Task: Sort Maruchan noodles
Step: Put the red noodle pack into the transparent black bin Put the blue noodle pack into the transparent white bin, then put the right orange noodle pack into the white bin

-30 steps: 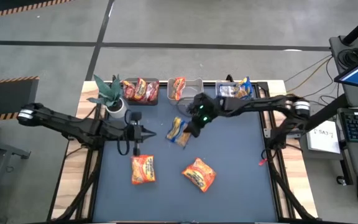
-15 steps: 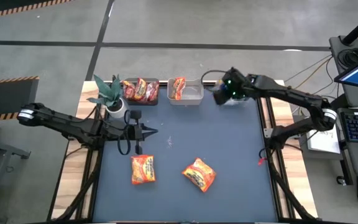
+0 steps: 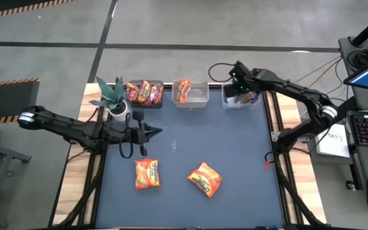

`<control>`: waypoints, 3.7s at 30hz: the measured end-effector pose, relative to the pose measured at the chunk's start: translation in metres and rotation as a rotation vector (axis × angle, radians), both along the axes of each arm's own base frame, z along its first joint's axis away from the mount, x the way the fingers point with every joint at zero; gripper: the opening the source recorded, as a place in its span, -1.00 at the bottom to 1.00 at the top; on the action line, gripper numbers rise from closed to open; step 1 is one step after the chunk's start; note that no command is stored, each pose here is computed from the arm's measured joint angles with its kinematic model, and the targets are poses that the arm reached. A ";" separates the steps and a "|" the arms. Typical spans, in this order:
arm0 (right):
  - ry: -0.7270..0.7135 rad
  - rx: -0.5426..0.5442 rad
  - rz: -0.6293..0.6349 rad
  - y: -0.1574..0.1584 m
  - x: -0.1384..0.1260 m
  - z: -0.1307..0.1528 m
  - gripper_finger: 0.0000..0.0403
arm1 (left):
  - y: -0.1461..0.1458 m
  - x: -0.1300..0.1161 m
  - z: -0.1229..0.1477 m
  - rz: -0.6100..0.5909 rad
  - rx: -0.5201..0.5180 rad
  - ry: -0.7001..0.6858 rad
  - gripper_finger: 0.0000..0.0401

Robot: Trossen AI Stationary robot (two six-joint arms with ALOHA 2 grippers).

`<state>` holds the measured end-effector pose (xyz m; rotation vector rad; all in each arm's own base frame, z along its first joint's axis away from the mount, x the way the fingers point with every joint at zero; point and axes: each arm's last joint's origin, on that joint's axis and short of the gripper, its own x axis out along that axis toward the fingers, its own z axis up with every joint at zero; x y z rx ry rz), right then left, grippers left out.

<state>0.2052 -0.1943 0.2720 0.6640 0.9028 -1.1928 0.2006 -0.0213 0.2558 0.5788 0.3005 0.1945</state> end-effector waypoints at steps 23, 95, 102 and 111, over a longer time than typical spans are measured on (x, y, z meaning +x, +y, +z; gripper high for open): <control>0.121 0.030 -0.056 -0.006 0.003 -0.015 -0.06 | 0.003 0.000 0.006 0.093 0.043 0.015 -1.00; -0.034 0.601 1.199 0.285 0.167 -0.098 -0.96 | 0.000 0.016 0.014 0.090 0.045 0.006 -1.00; -0.074 0.578 1.230 0.273 0.169 -0.104 -0.96 | 0.000 0.016 0.013 0.090 0.044 0.010 -1.00; 0.026 0.321 1.206 0.223 0.165 -0.087 -0.96 | 0.000 0.017 0.013 0.092 0.034 0.004 -1.00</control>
